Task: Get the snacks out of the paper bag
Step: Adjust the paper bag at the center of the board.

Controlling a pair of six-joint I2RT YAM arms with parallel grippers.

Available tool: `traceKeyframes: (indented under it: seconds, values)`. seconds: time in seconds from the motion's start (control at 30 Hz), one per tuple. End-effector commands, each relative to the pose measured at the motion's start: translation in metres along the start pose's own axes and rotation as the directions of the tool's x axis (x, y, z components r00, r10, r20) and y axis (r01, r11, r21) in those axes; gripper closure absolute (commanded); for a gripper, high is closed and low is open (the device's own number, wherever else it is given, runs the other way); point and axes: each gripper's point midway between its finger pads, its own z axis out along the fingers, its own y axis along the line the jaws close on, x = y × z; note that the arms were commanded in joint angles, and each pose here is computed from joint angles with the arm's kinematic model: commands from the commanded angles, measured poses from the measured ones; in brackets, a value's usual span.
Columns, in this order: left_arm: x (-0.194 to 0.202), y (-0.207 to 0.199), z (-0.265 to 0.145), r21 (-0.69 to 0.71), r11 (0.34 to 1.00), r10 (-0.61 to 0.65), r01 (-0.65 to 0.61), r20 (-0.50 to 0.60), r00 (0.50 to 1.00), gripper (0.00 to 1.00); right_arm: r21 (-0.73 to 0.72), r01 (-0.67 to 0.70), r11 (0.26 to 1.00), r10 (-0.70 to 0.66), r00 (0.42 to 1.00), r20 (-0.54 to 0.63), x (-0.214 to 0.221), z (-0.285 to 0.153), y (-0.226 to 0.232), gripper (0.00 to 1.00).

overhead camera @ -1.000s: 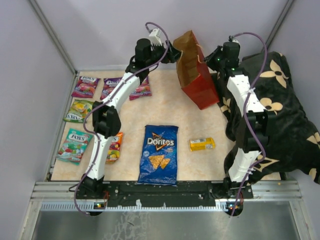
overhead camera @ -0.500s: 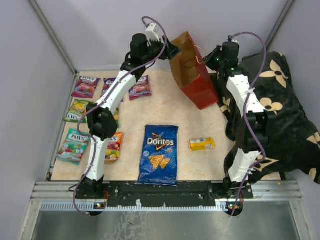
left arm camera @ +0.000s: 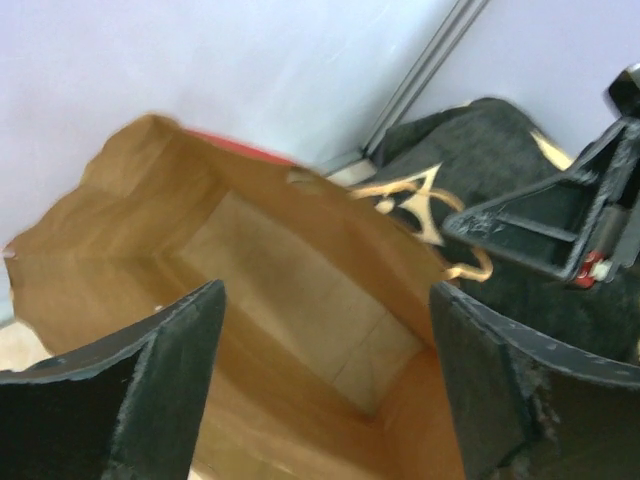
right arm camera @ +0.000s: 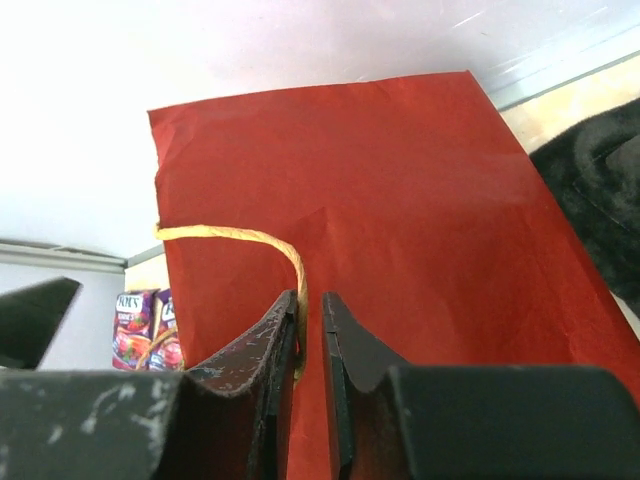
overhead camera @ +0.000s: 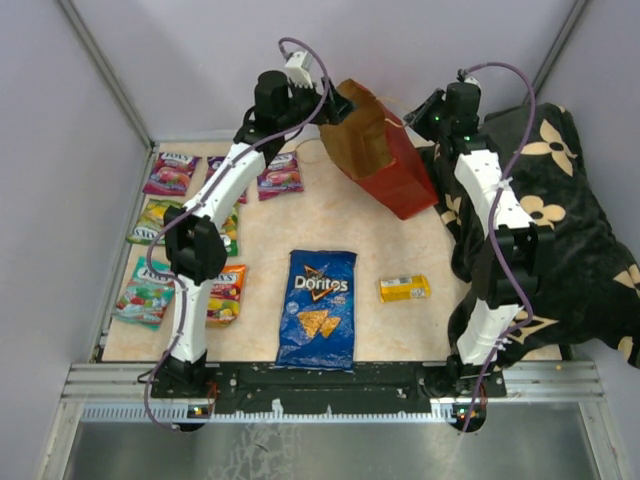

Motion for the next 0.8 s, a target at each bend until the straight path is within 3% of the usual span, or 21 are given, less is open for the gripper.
traceKeyframes:
  seconds: [0.0, 0.2, 0.33, 0.43, 0.57, 0.77]
  values:
    - [0.005, 0.03, -0.033, -0.131, 0.99, 0.043, -0.049, -0.046, 0.998, 0.05, -0.053, 0.054, 0.997, -0.049, 0.995, 0.085, -0.031, -0.025, 0.028, 0.82]
    - [0.022, 0.059, -0.087, -0.156, 0.987, -0.044, 0.033, -0.067, 0.997, 0.01, -0.046, 0.066, 0.997, -0.062, 0.995, 0.083, -0.026, -0.023, 0.022, 0.82]
    - [0.044, 0.067, -0.103, -0.181, 0.983, -0.029, 0.01, -0.104, 0.994, 0.0, -0.048, 0.069, 0.996, -0.066, 0.996, 0.063, -0.019, -0.018, 0.019, 0.82]
    - [0.065, 0.063, -0.107, -0.121, 0.992, -0.058, 0.041, -0.146, 0.988, 0.01, -0.046, 0.072, 0.996, -0.069, 0.996, 0.06, -0.016, -0.018, 0.016, 0.82]
    - [0.089, 0.054, -0.108, -0.048, 0.993, -0.114, 0.106, -0.202, 0.973, 0.08, -0.046, 0.07, 0.996, -0.068, 0.996, 0.053, -0.012, -0.016, 0.013, 0.82]
    - [0.104, 0.059, -0.117, -0.085, 0.99, -0.126, 0.11, -0.206, 0.97, 0.23, -0.051, 0.073, 0.996, -0.071, 0.996, 0.05, -0.009, -0.016, 0.012, 0.82]
